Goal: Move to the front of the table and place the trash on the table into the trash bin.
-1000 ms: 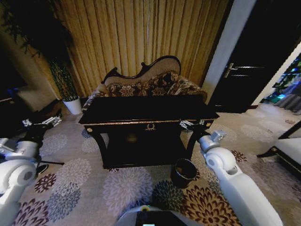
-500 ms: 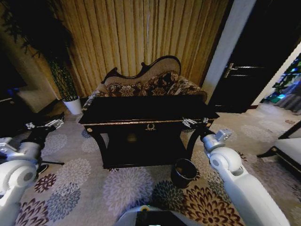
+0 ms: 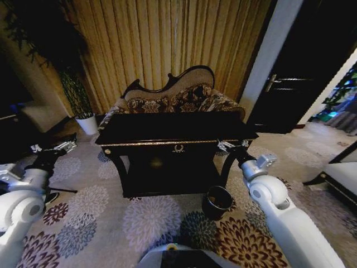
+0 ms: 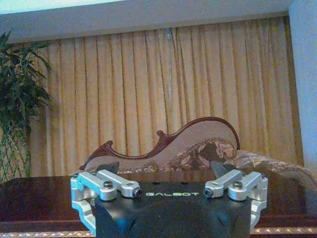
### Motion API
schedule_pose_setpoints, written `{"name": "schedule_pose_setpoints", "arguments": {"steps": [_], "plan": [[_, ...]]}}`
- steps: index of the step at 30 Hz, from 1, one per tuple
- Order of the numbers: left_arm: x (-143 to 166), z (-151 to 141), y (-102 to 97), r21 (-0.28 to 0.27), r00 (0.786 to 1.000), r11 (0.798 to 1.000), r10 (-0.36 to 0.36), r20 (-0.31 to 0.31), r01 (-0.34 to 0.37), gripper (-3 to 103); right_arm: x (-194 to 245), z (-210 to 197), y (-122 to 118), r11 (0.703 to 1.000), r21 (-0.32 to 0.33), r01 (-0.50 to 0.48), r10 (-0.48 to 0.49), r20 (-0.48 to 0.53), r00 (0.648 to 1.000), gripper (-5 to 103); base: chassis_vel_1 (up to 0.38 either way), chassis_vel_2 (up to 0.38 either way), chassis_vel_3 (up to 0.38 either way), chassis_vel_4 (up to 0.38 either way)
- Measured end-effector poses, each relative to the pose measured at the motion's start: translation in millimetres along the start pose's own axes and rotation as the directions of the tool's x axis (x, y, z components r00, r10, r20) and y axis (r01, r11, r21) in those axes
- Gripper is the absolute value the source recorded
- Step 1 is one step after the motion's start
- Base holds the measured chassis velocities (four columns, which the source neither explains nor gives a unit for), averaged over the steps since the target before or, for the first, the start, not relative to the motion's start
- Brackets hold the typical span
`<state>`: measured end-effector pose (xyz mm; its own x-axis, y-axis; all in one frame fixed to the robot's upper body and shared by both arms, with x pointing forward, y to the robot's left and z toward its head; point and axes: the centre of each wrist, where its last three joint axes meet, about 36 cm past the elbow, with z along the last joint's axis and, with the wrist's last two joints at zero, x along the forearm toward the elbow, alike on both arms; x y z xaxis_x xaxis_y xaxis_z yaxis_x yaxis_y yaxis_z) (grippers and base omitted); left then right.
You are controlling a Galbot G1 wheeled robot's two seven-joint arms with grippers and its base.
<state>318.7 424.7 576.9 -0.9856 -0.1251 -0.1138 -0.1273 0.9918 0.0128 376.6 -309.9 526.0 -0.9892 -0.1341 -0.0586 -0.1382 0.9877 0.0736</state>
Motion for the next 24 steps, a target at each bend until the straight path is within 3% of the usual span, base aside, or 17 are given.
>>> {"name": "schedule_pose_setpoints", "arguments": {"steps": [24], "plan": [[3.9, -5.4, 1.7, -0.008, 1.0, 1.0, -0.004, 0.015, 0.004, 100, 7.2, -4.0, -18.8, 0.999, 0.011, -0.046, 0.046, 0.002, 0.999, 100, 0.141, -0.135, -0.141, 0.13]]}}
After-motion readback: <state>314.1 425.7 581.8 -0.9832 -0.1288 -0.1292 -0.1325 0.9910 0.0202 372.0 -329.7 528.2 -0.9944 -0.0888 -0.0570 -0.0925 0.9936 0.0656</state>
